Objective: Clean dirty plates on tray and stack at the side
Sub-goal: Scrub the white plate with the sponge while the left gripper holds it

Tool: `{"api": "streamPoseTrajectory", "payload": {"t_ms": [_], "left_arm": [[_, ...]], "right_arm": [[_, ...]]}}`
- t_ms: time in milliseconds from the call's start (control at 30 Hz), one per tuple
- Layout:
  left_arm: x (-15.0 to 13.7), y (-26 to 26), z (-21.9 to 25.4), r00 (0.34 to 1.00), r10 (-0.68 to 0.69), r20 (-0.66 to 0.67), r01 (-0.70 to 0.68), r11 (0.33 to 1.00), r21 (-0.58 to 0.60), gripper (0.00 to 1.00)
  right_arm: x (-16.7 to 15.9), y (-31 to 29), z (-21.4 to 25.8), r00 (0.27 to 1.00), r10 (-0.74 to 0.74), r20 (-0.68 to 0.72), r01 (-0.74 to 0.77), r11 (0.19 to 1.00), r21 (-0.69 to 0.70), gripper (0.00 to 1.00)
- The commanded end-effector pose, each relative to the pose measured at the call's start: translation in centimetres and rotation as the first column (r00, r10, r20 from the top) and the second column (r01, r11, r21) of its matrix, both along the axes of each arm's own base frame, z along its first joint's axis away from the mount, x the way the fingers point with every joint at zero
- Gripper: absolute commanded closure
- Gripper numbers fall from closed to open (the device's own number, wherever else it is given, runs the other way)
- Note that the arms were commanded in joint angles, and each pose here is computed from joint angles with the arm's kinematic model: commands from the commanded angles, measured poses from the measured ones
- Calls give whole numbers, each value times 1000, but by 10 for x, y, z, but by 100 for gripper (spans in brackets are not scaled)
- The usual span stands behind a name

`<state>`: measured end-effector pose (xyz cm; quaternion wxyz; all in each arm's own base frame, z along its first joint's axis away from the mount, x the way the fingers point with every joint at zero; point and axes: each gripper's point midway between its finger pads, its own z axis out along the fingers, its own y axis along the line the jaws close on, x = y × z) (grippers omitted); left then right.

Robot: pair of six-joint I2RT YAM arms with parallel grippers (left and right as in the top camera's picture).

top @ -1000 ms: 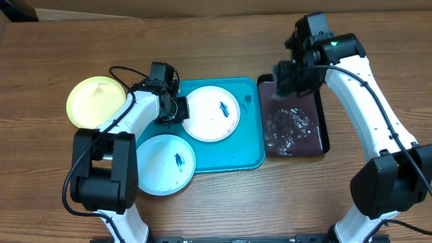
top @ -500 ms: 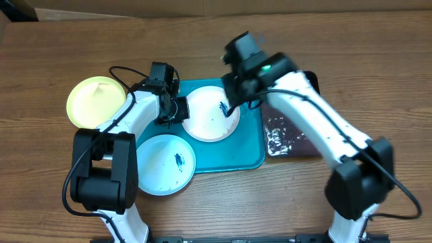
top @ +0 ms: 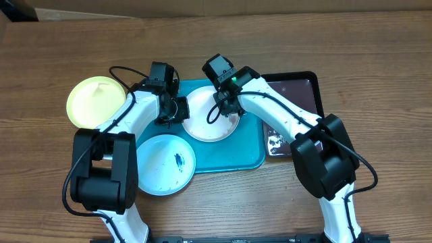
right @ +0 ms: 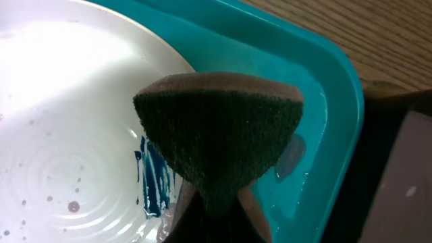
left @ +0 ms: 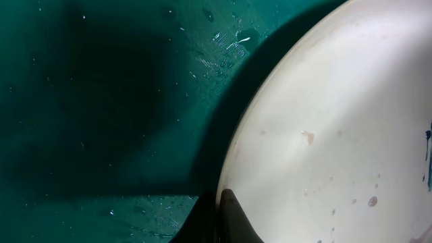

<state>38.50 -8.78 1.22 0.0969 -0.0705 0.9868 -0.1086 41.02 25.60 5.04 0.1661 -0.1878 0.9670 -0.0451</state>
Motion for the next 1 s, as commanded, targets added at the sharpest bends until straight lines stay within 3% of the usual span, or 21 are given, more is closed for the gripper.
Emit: {"api": "streamPoseTrajectory", "payload": {"t_ms": [0, 233, 467, 967], "left_arm": [[-2, -1, 5, 1000, -20, 17, 20, 1000, 11, 96], [-2, -1, 5, 1000, -24, 16, 24, 1000, 13, 96], [-2, -1, 5, 1000, -27, 14, 27, 1000, 14, 96], [-2, -1, 5, 1000, -26, 15, 26, 1000, 14, 96]], "right_arm": [[2, 2, -10, 1000, -3, -1, 3, 1000, -12, 96], [-9, 0, -48, 996, -24, -89, 21, 999, -34, 96], [-34, 34, -61, 968, 21, -250, 21, 987, 161, 96], [-65, 66, -61, 914, 124, -386, 23, 935, 355, 96]]}}
